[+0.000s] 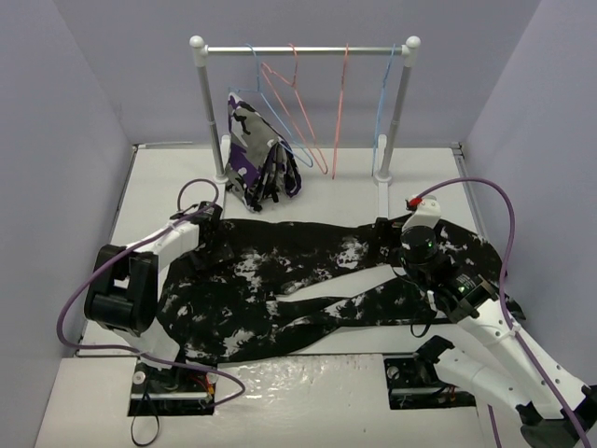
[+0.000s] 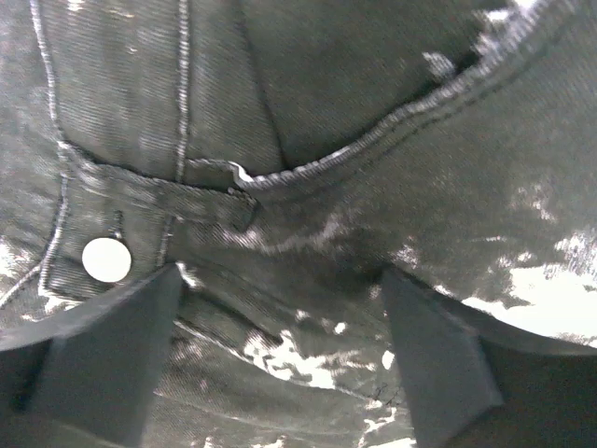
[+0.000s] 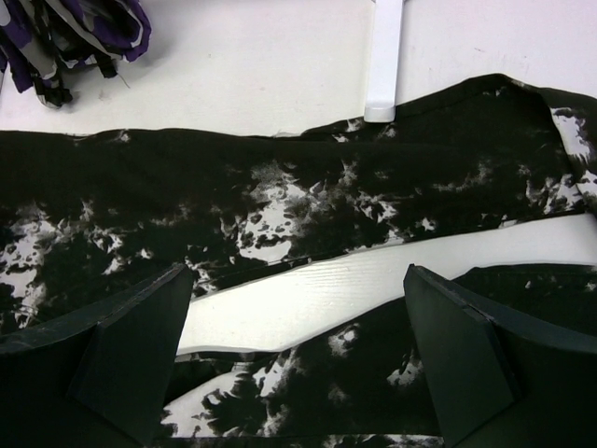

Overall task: Place the trousers on the hanger
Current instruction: Flatten out the trousers at the center of the board.

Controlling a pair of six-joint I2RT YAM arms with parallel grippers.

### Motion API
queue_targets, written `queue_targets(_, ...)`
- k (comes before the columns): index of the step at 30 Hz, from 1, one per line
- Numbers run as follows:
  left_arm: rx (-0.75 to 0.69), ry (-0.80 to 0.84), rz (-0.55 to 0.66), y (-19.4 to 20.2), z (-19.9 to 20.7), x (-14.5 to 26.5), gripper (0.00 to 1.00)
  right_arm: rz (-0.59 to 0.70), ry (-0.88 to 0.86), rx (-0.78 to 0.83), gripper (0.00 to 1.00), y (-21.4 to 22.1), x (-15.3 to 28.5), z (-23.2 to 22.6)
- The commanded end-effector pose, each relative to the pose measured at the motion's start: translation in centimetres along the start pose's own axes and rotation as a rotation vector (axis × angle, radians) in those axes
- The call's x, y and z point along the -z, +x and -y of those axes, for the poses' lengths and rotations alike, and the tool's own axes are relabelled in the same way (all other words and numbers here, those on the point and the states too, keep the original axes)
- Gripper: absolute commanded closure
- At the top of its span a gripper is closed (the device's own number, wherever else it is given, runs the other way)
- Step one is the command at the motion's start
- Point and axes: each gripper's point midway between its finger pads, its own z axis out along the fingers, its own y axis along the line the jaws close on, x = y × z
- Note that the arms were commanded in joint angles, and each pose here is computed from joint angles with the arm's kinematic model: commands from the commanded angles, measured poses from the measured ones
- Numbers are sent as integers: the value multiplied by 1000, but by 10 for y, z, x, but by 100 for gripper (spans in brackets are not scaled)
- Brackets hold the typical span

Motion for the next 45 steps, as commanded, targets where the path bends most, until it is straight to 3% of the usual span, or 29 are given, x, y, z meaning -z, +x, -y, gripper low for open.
queue_targets(1, 93, -37, -38, 6, -8, -15, 24, 61, 39, -42, 6, -15, 0, 5)
queue_targets(2, 102, -53, -40, 7, -14, -16, 32, 67, 44, -44, 6, -16, 1, 6)
queue_targets(3, 114, -61, -47, 7, -19, -19, 48, 72, 46, -49, 6, -17, 2, 7)
queue_targets(5, 141, -67, -57, 5, -26, -22, 64, 77, 52, -54, 6, -17, 2, 9)
queue_targets(6, 155, -68, -67, 5, -30, -26, 79, 79, 61, -57, 6, -16, 1, 11)
queue_targets(8, 188, -75, -75, -1, -39, -31, 93, 80, 75, -53, 6, -15, 0, 13)
queue_targets(10, 226, -84, -79, -12, -51, -33, 100, 76, 83, -46, 6, -14, -1, 14)
queue_targets(14, 266, -80, -27, -52, -72, -16, 100, 82, 103, -34, 6, -16, -2, 17)
queue_targets(19, 307, -100, 129, -115, -113, 32, 100, 88, 145, -27, 5, -21, -6, 20)
queue_targets(28, 419, -134, 288, -174, -161, 65, 100, -11, 163, -20, 5, -15, -33, 15)
queue_targets(31, 455, -99, 331, -190, -164, 78, 90, -72, 184, -35, 5, -6, -47, 21)
queue_targets(33, 441, -36, 383, -200, -154, 100, 73, -130, 204, -65, 5, 5, -58, 29)
queue_targets(37, 327, 68, 444, -183, -118, 137, 54, -227, 215, -118, 5, 30, -73, 39)
queue_targets(42, 123, 209, 466, -124, -63, 159, 43, -345, 240, -142, 6, 66, -87, 50)
queue_targets(45, 37, 291, 411, -88, -46, 150, 41, -407, 254, -179, 6, 88, -96, 56)
